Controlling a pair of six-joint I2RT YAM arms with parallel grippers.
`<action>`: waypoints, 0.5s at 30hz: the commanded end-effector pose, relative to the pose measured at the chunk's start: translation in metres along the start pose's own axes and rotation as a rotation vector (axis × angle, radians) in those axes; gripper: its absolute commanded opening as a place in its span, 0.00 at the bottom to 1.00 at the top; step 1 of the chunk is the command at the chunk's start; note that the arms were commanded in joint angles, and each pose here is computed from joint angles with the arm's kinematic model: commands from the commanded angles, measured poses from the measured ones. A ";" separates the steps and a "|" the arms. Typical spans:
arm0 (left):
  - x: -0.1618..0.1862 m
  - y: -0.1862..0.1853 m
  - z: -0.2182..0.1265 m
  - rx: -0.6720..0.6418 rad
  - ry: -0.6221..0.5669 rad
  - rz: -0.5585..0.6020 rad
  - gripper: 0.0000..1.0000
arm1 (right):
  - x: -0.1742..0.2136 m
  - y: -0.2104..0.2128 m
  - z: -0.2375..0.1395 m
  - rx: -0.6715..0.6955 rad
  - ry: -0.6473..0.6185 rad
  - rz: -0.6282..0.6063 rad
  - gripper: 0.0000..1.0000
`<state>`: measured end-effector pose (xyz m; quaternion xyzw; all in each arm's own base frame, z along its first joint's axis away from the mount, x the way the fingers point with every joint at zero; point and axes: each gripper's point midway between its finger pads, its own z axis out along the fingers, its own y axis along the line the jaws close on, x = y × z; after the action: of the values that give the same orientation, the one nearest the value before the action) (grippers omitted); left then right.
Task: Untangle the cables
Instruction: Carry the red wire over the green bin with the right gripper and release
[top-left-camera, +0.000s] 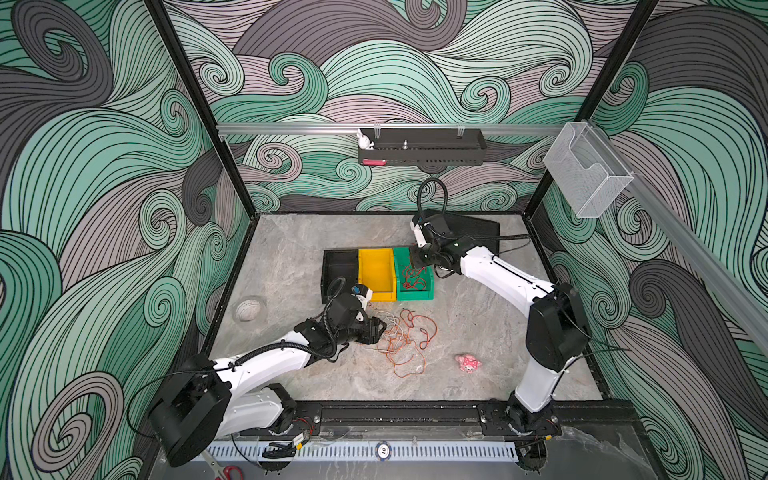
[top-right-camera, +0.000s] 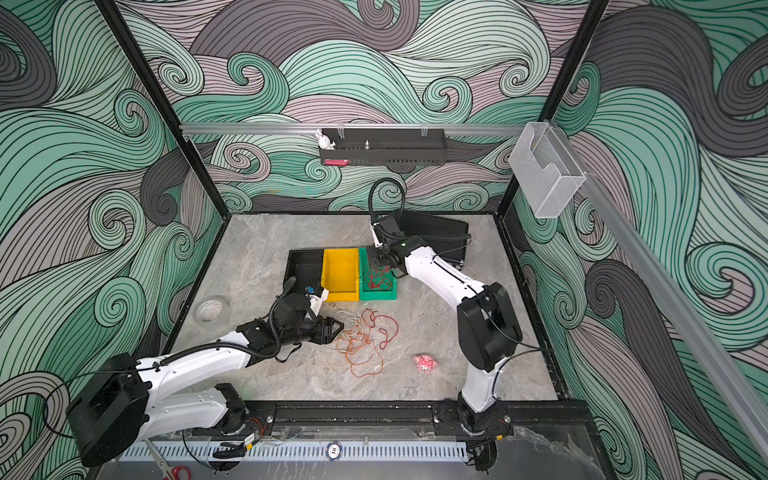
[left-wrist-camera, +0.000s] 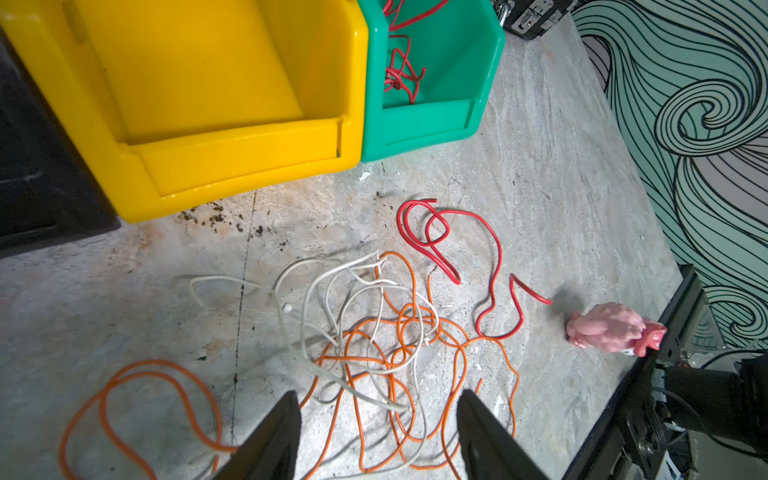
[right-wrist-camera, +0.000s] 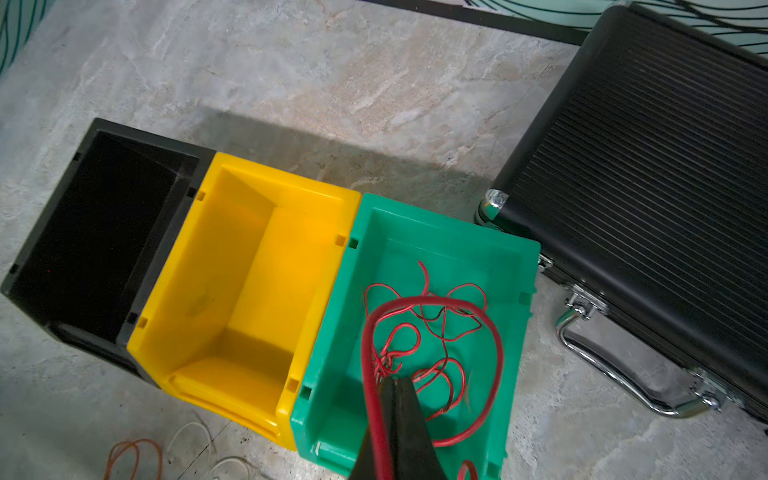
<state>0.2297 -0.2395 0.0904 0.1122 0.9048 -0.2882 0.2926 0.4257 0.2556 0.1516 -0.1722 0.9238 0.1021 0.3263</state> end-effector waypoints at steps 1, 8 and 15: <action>-0.006 0.000 -0.005 -0.009 -0.017 -0.003 0.62 | 0.007 0.002 0.016 -0.012 0.043 0.002 0.01; -0.004 0.001 -0.005 -0.013 -0.009 0.006 0.62 | 0.034 0.002 0.048 -0.051 0.143 0.058 0.02; -0.006 0.000 -0.007 -0.008 -0.018 0.006 0.62 | 0.052 0.000 0.057 -0.044 0.220 0.076 0.12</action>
<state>0.2285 -0.2383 0.0923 0.1126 0.9045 -0.2882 0.2933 0.4194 0.2581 0.0684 -0.1593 0.9558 0.1084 0.2219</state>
